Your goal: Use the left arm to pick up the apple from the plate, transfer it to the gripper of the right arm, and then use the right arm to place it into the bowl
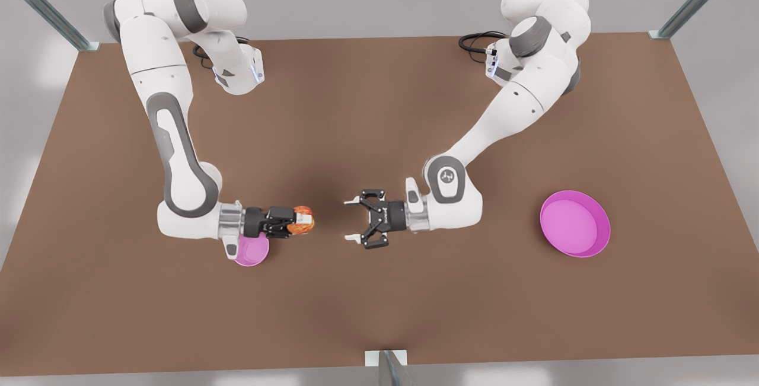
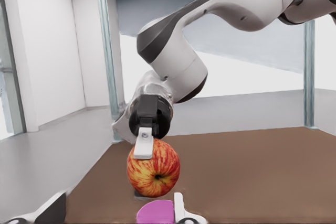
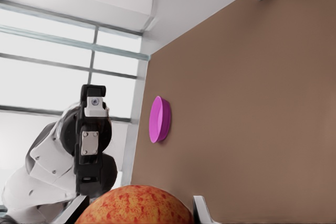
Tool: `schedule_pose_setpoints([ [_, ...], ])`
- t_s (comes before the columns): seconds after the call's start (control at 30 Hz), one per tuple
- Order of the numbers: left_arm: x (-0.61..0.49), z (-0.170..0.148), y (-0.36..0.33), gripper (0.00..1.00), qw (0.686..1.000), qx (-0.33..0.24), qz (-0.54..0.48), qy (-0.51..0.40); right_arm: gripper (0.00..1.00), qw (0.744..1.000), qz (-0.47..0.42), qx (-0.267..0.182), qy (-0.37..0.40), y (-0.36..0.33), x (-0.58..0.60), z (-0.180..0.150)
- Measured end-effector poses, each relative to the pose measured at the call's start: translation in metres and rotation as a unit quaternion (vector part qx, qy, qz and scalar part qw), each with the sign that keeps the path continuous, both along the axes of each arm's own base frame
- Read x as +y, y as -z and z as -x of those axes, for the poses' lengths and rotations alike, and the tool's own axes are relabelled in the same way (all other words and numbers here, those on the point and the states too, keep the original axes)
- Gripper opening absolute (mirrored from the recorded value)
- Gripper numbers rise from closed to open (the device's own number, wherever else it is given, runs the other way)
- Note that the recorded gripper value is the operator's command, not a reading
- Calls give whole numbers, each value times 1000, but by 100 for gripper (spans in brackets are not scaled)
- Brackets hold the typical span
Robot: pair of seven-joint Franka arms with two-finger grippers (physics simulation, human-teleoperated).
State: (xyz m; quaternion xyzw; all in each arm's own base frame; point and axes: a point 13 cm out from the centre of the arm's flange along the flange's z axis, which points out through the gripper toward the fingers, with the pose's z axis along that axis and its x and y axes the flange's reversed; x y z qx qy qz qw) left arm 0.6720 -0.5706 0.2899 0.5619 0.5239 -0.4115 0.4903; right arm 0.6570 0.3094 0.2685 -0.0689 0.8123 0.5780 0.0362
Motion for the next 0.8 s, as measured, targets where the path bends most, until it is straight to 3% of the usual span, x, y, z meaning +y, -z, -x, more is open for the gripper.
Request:
schedule_pose_setpoints([
  [0.1,136,-72,-4,100,984,-88,-154,-6,69,999,46,-11,-21,25,-41,2],
  [0.17,252,-101,-36,100,953,-120,-279,-9,69,996,79,-22,-31,38,-75,0],
  [0.27,383,-89,-102,100,875,-113,-470,-20,69,989,132,-41,-48,57,-116,-1],
  [0.37,476,-33,-159,100,784,-18,-613,-101,70,978,185,-64,-71,75,-143,-2],
  [0.47,522,35,-204,100,764,82,-609,-197,70,966,227,-89,-83,86,-168,-8],
  [0.6,531,53,-196,100,749,187,-583,-255,71,954,261,-115,-94,109,-186,-13],
  [0.8,516,61,-174,100,710,293,-556,-318,75,940,284,-152,-109,128,-187,-21],
])
